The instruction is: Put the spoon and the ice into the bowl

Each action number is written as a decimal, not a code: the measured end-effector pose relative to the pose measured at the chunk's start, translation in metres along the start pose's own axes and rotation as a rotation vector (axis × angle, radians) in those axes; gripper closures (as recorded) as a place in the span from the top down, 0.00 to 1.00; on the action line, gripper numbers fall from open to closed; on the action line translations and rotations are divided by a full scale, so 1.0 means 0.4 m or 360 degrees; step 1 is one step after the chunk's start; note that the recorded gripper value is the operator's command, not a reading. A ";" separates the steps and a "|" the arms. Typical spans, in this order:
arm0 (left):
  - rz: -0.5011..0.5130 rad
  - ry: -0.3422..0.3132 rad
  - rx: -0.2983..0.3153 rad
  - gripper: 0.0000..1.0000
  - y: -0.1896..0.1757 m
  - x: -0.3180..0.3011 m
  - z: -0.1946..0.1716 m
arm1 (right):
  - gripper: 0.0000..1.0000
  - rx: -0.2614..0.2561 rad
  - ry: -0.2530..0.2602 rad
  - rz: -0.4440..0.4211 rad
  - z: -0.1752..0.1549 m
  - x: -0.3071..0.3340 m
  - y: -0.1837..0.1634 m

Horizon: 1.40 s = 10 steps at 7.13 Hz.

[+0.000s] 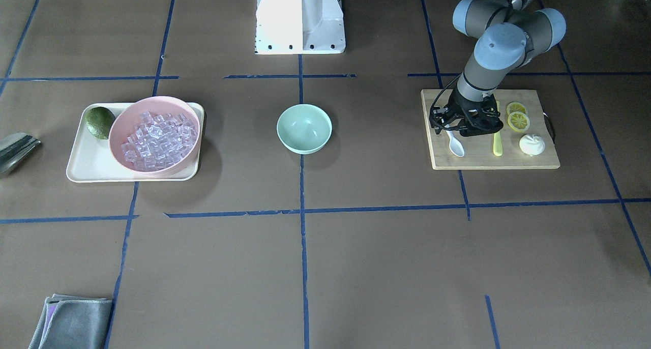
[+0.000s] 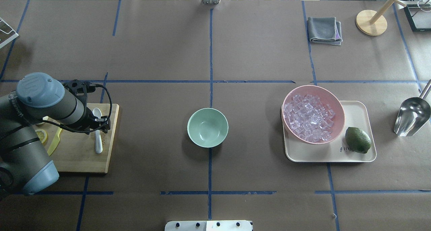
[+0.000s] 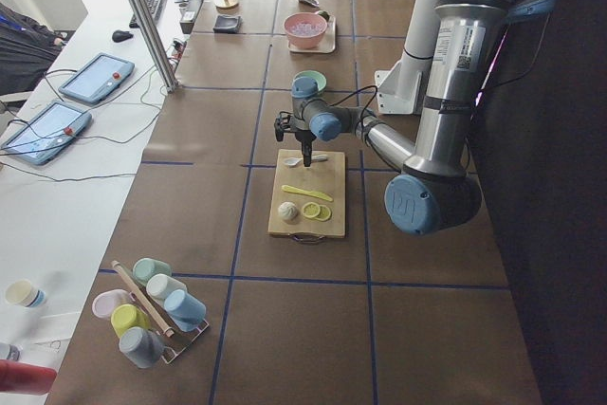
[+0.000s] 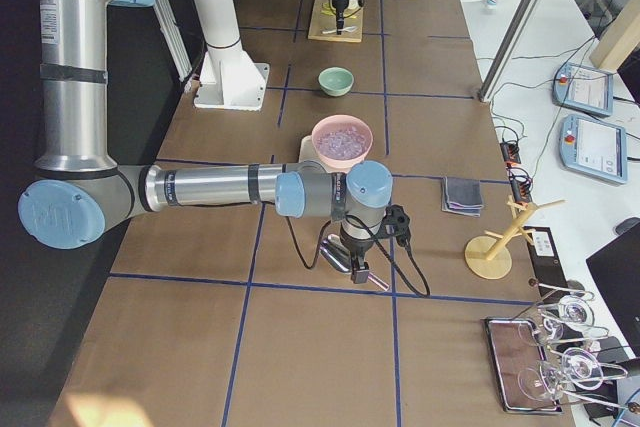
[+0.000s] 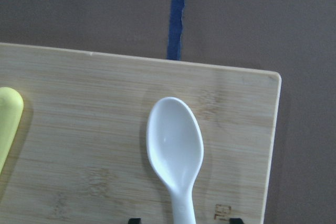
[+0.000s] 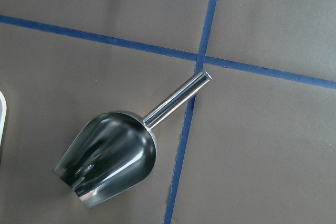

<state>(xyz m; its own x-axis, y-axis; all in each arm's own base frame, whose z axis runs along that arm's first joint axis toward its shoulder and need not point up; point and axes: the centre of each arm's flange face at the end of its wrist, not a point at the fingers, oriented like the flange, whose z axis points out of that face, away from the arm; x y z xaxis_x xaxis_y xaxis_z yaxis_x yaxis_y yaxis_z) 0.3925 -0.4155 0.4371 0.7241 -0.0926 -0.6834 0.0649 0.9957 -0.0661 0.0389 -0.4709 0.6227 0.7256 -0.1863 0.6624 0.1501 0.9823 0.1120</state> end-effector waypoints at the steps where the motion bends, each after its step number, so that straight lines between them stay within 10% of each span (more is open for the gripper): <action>1: 0.0000 0.0000 -0.0001 0.53 0.000 0.000 0.000 | 1.00 0.0001 0.0000 -0.0001 0.000 0.000 0.000; 4: -0.0001 -0.0002 -0.0004 0.38 0.000 -0.001 0.002 | 1.00 0.0004 0.0001 -0.0004 -0.003 -0.003 -0.002; 7: -0.0002 -0.0006 -0.0006 0.01 0.001 -0.005 0.004 | 1.00 0.0007 0.0001 -0.0006 -0.005 -0.004 -0.003; 10: 0.0011 0.0014 0.0002 0.00 0.006 0.005 -0.016 | 1.00 0.0006 0.0001 -0.0006 -0.005 -0.004 -0.003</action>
<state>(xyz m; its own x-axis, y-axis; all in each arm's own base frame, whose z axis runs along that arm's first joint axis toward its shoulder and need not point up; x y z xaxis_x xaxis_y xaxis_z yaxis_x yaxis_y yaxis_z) 0.3897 -0.4133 0.4308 0.7184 -0.0858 -0.6904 0.0608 0.9963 -0.0605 0.0388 -0.4717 0.6201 0.7254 -0.1899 0.6616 0.1501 0.9817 0.1172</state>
